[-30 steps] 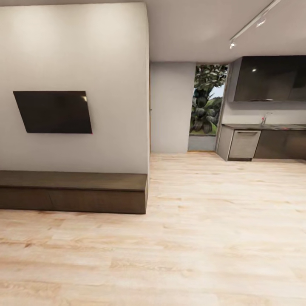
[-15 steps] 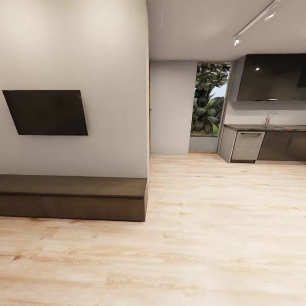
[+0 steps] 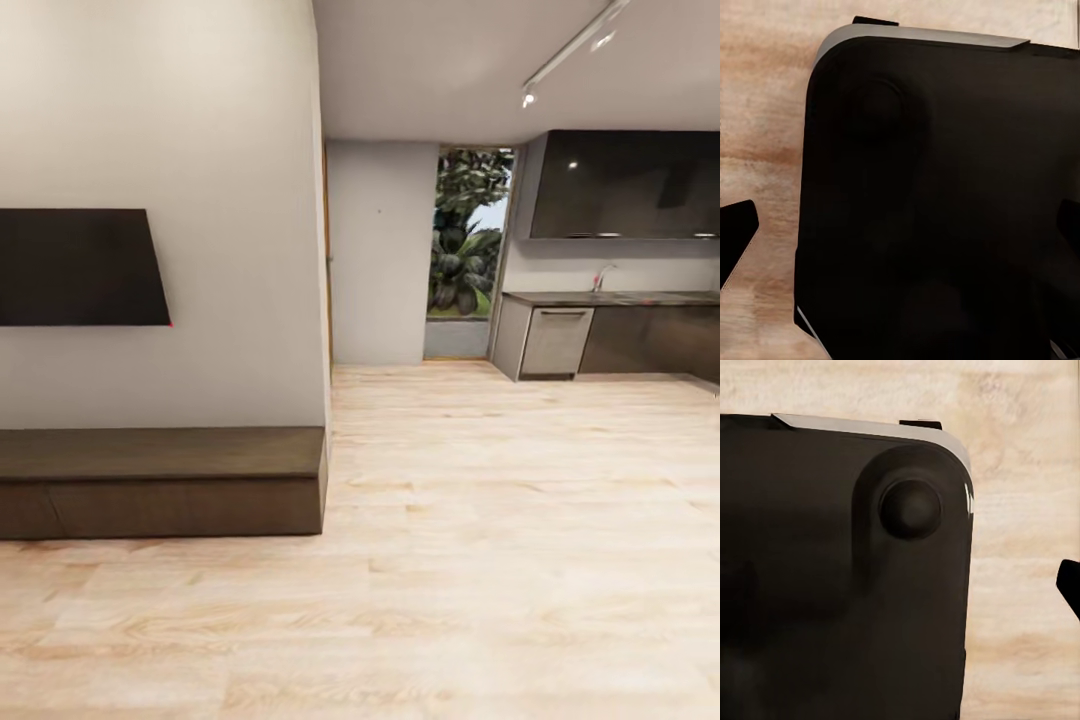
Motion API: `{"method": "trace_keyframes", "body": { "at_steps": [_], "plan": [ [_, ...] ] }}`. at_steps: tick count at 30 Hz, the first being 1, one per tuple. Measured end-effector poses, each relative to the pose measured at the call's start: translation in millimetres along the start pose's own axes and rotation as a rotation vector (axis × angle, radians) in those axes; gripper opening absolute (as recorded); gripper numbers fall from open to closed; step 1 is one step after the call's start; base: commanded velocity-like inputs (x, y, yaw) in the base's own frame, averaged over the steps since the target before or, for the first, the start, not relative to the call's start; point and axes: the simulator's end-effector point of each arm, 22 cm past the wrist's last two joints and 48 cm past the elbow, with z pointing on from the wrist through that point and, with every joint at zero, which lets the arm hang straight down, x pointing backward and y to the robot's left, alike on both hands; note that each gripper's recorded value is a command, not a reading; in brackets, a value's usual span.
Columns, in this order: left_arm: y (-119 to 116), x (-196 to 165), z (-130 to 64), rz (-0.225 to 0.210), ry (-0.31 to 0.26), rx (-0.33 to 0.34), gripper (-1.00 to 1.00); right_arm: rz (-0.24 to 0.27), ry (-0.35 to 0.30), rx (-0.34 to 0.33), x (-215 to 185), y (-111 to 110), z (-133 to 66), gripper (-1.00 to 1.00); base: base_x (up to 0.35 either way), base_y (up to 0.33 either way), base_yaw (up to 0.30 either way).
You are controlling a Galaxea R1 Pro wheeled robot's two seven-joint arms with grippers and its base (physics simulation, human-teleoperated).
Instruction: In the kitchen, take the popcorn bag from the countertop, put it into the microwave, and heat it until the popcorn is cooked so the cooked popcorn ends up inside the bag.
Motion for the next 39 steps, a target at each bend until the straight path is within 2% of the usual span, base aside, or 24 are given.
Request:
{"method": "trace_keyframes", "body": {
  "at_steps": [39],
  "plan": [
    [-2.9,-0.2,0.0,0.002,-0.002,0.004,1.0,0.011,0.002,0.002,0.4,-0.4,0.0,1.0,0.0,0.0,-0.247]
  ]
}}
